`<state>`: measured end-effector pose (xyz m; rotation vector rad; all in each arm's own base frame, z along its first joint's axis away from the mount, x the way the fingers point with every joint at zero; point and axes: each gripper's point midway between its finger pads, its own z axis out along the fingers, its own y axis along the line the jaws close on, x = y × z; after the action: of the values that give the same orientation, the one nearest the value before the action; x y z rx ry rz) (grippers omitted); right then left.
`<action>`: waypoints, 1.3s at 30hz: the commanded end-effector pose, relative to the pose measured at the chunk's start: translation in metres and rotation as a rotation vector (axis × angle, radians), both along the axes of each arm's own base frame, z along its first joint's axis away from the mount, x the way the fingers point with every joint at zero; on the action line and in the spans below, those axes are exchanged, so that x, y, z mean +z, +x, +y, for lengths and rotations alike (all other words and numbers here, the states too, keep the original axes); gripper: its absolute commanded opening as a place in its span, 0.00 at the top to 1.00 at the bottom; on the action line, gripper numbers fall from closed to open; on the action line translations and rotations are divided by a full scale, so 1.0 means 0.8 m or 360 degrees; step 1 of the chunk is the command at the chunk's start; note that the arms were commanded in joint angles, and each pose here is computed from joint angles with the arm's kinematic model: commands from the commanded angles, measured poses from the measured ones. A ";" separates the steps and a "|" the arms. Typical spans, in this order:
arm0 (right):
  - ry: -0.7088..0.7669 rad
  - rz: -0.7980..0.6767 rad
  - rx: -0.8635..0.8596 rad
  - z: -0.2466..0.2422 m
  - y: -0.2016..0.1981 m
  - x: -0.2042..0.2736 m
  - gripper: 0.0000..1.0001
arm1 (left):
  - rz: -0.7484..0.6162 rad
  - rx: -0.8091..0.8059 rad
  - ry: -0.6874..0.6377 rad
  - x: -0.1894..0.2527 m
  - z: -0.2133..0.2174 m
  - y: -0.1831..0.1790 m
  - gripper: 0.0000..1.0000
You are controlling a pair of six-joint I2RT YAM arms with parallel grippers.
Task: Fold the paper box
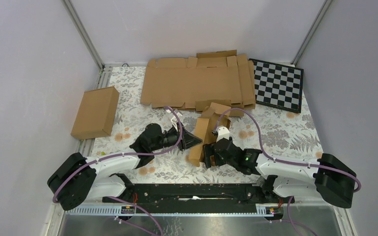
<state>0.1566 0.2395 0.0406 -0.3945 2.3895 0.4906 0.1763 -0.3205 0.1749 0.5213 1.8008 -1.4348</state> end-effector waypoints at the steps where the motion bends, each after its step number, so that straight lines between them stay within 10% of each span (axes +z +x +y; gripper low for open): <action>1: 0.0117 -0.0112 -0.0061 0.010 0.014 0.029 0.04 | -0.0113 -0.0005 -0.0085 0.024 -0.001 0.000 1.00; 18: 0.0159 -0.0133 0.0019 0.017 0.015 0.031 0.01 | -0.0149 -0.0059 -0.0031 0.018 0.001 -0.007 1.00; 39: 0.0020 -0.0592 -0.0508 -0.022 0.150 0.073 0.55 | -0.0613 0.0072 0.0109 0.009 -0.001 0.030 1.00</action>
<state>0.2464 0.2206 0.0706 -0.1558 2.1754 0.2969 0.1914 -0.3174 0.1683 0.7219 1.6979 -1.2030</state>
